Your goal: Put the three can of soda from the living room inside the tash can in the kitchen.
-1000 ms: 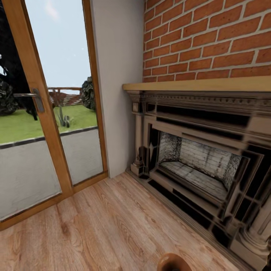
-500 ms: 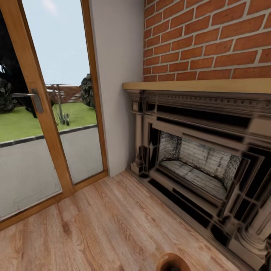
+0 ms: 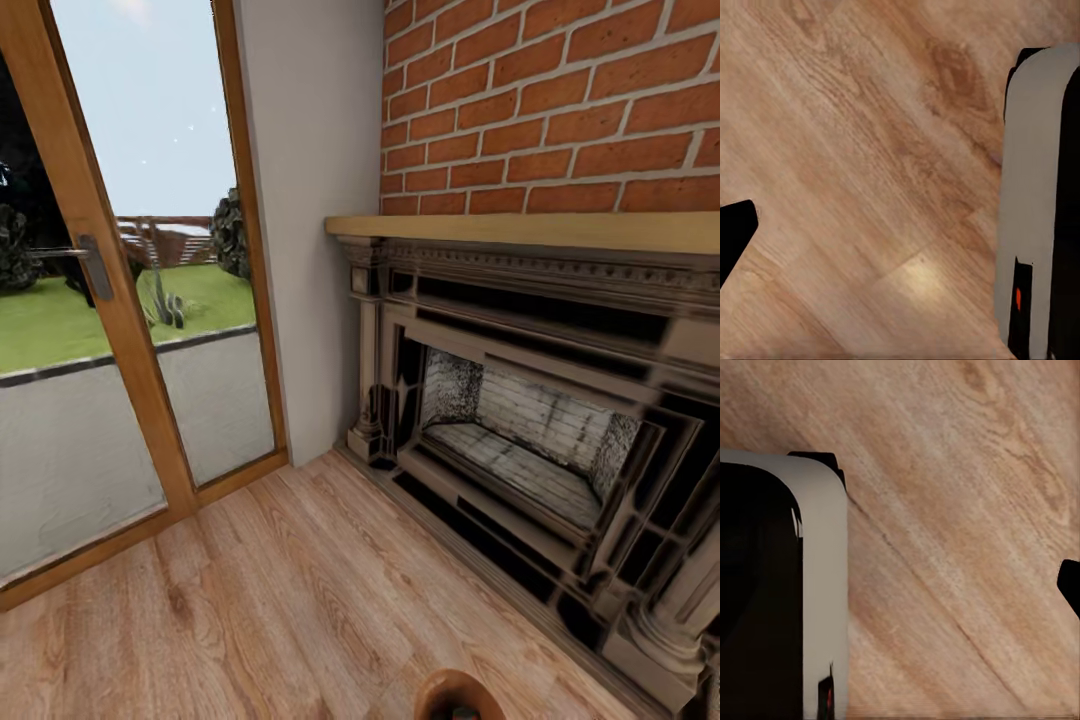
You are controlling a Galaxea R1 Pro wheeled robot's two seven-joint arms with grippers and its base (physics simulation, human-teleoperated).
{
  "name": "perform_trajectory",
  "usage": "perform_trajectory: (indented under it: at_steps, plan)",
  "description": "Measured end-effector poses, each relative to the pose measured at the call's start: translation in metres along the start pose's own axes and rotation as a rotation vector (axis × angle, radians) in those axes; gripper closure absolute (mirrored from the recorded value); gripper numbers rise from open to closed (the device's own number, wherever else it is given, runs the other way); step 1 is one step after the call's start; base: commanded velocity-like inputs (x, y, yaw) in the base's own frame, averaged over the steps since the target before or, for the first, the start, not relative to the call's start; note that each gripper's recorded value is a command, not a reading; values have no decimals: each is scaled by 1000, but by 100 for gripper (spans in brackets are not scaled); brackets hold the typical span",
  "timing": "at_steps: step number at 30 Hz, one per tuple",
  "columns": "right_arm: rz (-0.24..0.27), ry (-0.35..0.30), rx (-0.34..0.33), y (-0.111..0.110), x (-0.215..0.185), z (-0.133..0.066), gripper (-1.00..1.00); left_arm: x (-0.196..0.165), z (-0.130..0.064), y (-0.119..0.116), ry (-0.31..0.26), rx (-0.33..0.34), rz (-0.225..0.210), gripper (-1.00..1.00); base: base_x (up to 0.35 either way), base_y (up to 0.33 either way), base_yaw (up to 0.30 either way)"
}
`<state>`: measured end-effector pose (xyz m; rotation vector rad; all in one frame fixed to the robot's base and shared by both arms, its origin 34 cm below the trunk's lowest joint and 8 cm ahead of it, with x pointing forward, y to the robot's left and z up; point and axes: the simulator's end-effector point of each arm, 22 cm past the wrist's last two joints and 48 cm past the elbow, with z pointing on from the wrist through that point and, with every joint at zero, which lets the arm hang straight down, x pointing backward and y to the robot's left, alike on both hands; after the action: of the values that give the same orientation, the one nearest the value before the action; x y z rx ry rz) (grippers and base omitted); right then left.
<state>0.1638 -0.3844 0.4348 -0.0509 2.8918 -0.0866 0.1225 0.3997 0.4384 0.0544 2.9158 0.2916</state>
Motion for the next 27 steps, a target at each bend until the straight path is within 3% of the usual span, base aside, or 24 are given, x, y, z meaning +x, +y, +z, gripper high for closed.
perform_trajectory:
  at_steps: [27]
  plan:
    - [11,62,-6,4,16,-51,-100,9,-51,2,41,13,6,-100,0,0,0]
